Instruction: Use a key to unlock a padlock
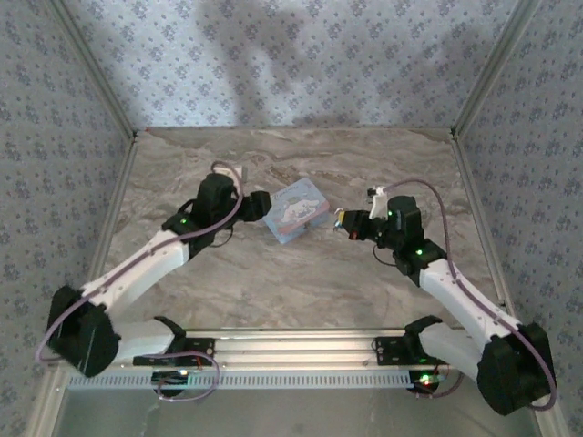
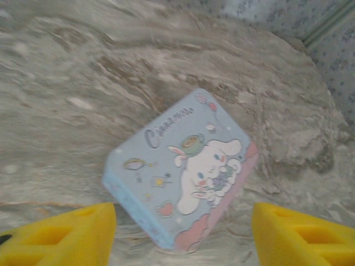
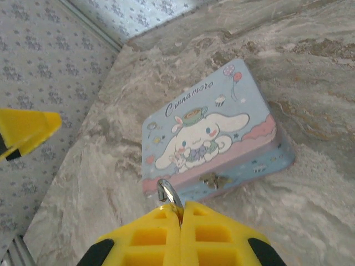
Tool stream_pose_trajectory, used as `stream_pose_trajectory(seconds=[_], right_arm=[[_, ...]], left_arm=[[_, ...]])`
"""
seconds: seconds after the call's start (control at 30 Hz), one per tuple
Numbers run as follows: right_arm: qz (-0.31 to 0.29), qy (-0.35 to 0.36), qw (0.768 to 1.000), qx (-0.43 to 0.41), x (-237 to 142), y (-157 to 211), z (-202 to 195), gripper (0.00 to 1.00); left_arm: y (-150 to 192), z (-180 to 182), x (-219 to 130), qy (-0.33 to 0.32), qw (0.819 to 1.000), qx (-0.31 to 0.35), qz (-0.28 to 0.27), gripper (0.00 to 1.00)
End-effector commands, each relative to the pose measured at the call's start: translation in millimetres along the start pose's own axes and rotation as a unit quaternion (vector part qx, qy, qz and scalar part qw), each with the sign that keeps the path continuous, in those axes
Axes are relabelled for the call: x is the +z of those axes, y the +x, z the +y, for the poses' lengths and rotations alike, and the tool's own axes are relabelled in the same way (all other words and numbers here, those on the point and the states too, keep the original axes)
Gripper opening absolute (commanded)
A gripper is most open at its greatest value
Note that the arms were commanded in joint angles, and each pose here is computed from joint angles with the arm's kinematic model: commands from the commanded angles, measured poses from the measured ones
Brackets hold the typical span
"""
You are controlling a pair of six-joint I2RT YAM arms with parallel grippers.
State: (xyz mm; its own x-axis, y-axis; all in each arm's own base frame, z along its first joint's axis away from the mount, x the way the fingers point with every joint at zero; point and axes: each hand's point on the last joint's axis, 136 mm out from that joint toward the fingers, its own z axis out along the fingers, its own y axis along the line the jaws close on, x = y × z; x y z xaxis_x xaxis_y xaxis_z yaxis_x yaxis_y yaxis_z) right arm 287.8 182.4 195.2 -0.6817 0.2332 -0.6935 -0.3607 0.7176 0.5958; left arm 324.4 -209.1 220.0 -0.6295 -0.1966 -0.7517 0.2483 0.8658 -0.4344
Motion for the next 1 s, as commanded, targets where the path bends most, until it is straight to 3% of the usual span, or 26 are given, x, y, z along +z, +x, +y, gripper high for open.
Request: stream_pose_trajectory(seconds=[0.0, 0.2, 0.47, 0.97], right_arm=[[0.094, 0.027, 0.995, 0.017, -14, 40, -5, 0.02], [0.181, 0.04, 0.982, 0.038, -19, 88, -10, 0.01], [0.286, 0.073, 0.953, 0.065, -21, 149, -26, 0.01], [0.324, 0.08, 0.941, 0.047, 13, 174, -40, 0.05]], left_arm=[[-20, 25, -24, -0.043, 0.996, -0.001, -0.083, 0.7], [-17, 63, -53, -0.072, 0.99, -0.034, -0.119, 0.82], [-9, 80, -69, -0.083, 0.986, -0.056, -0.132, 0.85], [-1, 85, -68, -0.093, 0.987, -0.057, -0.118, 0.85]])
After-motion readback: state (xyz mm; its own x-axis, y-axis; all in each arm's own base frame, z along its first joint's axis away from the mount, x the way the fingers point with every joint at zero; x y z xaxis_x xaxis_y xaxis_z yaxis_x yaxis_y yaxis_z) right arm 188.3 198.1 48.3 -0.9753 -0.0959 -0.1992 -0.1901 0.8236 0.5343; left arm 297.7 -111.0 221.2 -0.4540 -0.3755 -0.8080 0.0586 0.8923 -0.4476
